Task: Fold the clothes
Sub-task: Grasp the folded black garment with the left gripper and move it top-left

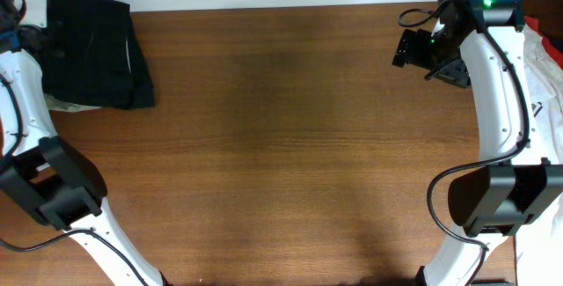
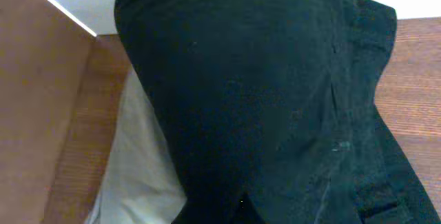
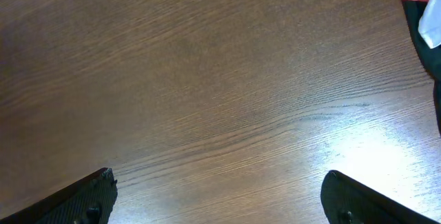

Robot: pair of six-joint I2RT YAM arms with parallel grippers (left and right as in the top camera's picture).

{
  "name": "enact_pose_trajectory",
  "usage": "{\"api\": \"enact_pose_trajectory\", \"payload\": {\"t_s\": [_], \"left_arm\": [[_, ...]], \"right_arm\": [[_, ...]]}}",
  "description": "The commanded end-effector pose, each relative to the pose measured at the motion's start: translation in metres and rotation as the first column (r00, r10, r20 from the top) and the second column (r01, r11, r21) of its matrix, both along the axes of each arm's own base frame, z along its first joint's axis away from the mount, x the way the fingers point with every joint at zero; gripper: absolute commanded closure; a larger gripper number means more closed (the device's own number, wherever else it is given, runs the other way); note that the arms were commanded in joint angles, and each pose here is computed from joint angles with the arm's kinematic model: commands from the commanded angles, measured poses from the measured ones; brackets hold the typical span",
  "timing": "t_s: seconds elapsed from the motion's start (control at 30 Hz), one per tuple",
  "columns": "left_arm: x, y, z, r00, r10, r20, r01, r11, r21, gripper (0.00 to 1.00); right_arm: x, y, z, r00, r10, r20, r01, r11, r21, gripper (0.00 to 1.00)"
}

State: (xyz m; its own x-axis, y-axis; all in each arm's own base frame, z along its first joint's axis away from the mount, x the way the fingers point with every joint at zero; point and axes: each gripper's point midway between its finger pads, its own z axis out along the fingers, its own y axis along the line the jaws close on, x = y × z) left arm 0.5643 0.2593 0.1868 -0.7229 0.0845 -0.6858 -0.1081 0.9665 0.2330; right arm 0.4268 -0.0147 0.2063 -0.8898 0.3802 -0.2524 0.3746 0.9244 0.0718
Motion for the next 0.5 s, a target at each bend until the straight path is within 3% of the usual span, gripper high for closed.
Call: {"api": "enact_pose_trajectory", "payload": {"t_s": [0.0,0.17,0.3,0.37,0.4,0.43,0.47], "left_arm": [[0.002,0.026,0.017,0.998,0.024,0.058,-0.027,0.998,0.053,0.99],[0.0,0.069,-0.026,0.995,0.092,0.041,-0.094,0.994,0.055,0.99],[-0.004,0.114,-0.015,0.977,0.169,0.128,-0.184,0.975,0.125,0.98],[-0.004,0.128,-0.005,0.968,0.181,0.173,-0.207,0.968,0.144,0.88],[-0.005,0.13,-0.005,0.967,0.185,0.176,-0.211,0.967,0.145,0.69],[-0.007,0.132,-0.005,0.966,0.188,0.176,-0.214,0.966,0.145,0.14],[-0.008,0.132,-0.006,0.967,0.191,0.171,-0.216,0.966,0.143,0.01]], "right_arm": [[0.0,-0.001,0.001,1.0,-0.011,0.002,0.011,1.0,0.0,0.01],[0.0,-0.001,0.001,1.0,-0.011,0.002,0.011,1.0,0.0,0.01],[0.0,-0.001,0.001,1.0,-0.011,0.002,0.011,1.0,0.0,0.01],[0.0,-0.001,0.001,1.0,-0.012,0.002,0.012,1.0,0.0,0.01],[0.0,-0.001,0.001,1.0,-0.011,0.002,0.011,1.0,0.0,0.01],[0.0,-0.001,0.001,1.0,-0.011,0.002,0.011,1.0,0.0,0.01],[0.0,-0.001,0.001,1.0,-0.011,0.002,0.011,1.0,0.0,0.01]]}}
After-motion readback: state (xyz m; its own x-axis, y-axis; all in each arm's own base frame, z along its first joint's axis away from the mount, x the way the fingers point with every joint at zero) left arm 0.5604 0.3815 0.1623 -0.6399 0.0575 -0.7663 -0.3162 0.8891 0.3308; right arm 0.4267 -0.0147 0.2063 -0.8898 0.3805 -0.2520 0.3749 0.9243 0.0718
